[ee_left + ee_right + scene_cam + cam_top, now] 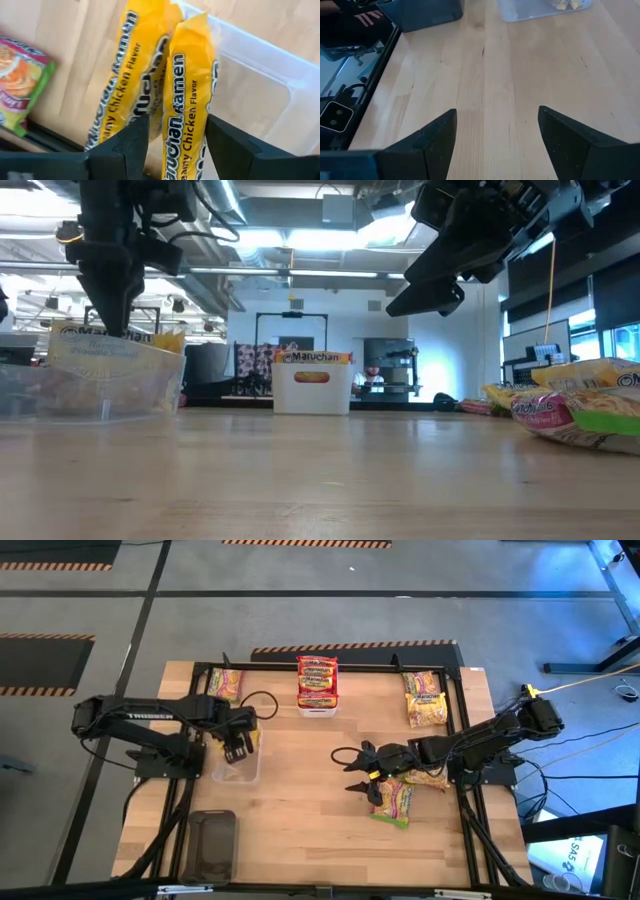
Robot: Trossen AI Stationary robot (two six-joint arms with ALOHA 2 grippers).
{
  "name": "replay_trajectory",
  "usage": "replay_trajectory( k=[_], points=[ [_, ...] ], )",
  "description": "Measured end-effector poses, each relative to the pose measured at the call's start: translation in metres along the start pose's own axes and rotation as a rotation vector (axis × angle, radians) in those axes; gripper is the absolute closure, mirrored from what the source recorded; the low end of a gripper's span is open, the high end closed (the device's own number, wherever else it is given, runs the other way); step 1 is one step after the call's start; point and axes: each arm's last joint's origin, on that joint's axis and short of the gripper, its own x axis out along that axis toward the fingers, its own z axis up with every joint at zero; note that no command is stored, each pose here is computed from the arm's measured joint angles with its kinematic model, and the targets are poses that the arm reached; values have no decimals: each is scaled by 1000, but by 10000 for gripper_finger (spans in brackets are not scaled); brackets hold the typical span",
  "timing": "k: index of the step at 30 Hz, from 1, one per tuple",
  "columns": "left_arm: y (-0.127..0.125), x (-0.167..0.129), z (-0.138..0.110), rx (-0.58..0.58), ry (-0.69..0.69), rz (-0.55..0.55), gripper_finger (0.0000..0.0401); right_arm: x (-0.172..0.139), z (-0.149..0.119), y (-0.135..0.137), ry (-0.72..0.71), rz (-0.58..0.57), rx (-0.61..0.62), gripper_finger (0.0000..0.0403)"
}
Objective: Sort Maruchan noodles
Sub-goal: Put the yellow noodle pack into the transparent bin
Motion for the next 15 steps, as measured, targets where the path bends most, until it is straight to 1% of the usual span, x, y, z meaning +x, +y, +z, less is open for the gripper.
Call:
replay_trajectory(
  k=[3, 5, 11, 15],
  points=[
    [2, 0, 0, -4, -14, 61, 217, 0, 0, 0, 0, 0, 0, 149],
    [2, 0, 0, -6, -20, 82, 216, 0, 0, 0, 0, 0, 0, 149],
    [2, 0, 2, -26, -43, 92, 217, 0, 0, 0, 0, 0, 0, 149],
    [-1, -5, 4, -4, -62, 76, 217, 0, 0, 0, 1, 0, 0, 149]
  ],
)
